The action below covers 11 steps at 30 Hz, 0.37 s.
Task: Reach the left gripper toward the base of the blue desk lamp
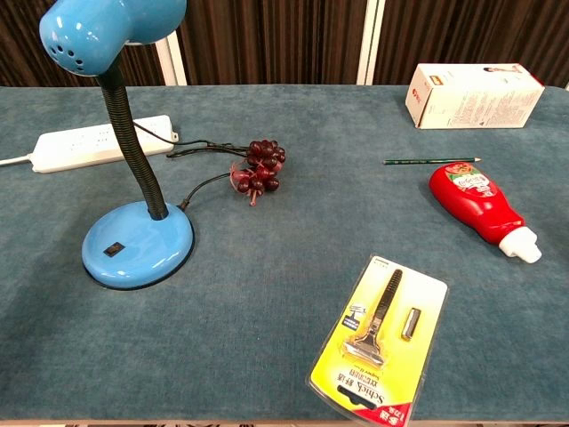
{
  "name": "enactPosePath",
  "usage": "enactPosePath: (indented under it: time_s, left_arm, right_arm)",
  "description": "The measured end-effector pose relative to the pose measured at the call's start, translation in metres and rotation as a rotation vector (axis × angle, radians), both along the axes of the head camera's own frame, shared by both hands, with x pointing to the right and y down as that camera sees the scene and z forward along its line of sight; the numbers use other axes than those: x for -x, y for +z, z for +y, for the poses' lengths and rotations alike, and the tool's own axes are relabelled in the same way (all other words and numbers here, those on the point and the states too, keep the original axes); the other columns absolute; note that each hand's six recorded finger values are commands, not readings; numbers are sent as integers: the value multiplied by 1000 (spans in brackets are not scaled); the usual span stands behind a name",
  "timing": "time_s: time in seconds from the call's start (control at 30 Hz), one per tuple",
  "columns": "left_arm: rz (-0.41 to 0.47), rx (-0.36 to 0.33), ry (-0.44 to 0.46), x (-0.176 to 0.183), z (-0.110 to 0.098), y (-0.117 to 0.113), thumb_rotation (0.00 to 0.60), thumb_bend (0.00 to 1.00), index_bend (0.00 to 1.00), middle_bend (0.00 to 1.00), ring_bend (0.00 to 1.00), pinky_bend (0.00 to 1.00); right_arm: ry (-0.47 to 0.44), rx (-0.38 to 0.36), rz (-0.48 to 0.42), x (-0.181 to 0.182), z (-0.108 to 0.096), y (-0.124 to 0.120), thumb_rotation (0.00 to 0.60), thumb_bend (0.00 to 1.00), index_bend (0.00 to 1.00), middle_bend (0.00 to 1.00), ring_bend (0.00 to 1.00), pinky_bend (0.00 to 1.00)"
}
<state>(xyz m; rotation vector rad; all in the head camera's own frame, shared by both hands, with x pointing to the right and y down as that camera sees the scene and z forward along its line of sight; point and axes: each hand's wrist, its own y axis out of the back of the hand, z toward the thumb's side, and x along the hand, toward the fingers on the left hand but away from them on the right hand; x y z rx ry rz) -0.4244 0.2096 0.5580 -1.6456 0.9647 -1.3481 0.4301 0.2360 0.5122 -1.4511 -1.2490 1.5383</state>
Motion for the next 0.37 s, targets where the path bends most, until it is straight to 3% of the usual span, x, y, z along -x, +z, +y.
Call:
enactPosePath:
  time_s: [0.37]
  left_arm:
    - [-8,-6,-146,55,7,-7,600,71,101,132,0,100]
  right_arm:
    - [0,-7,2,-1,0,-2,600,96,0,0,0,0]
